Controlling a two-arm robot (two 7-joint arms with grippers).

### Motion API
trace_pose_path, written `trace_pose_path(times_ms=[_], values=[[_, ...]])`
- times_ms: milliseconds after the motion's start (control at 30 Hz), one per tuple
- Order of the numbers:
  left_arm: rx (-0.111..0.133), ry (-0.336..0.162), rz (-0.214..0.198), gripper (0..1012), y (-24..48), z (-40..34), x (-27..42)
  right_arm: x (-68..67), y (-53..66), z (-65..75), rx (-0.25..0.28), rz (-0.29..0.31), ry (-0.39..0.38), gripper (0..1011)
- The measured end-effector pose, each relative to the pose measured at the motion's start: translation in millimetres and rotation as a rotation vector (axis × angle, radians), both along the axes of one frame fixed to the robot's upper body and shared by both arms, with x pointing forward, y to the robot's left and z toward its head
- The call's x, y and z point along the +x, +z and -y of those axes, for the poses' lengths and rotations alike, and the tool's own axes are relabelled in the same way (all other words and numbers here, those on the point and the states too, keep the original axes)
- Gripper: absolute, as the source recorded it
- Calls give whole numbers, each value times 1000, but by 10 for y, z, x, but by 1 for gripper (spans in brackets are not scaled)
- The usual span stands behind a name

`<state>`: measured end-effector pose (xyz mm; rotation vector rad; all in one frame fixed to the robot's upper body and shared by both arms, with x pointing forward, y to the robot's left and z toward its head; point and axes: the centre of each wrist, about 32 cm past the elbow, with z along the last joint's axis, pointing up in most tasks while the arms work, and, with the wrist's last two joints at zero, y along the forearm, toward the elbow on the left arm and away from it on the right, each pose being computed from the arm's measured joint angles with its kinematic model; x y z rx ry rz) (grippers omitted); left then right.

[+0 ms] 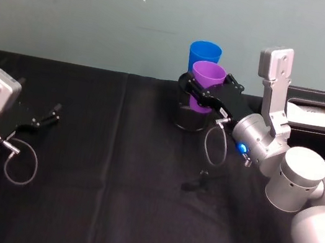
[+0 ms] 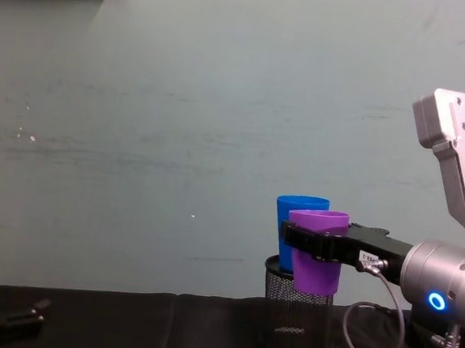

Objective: Pick up one cup with a gripper and tap it against the other cup.

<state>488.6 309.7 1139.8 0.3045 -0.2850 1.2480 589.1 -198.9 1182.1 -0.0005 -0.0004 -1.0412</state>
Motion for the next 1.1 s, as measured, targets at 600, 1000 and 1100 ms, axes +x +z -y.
trace_pose_path(times_ms=[600, 1000, 1100], values=[[0, 0, 0, 1000, 0, 0, 0, 0, 0, 0, 0, 0, 0, 735], [0, 0, 0, 1000, 0, 0, 0, 0, 0, 0, 0, 0, 0, 734], [0, 0, 0, 1000, 0, 0, 0, 0, 0, 0, 0, 0, 0, 735]])
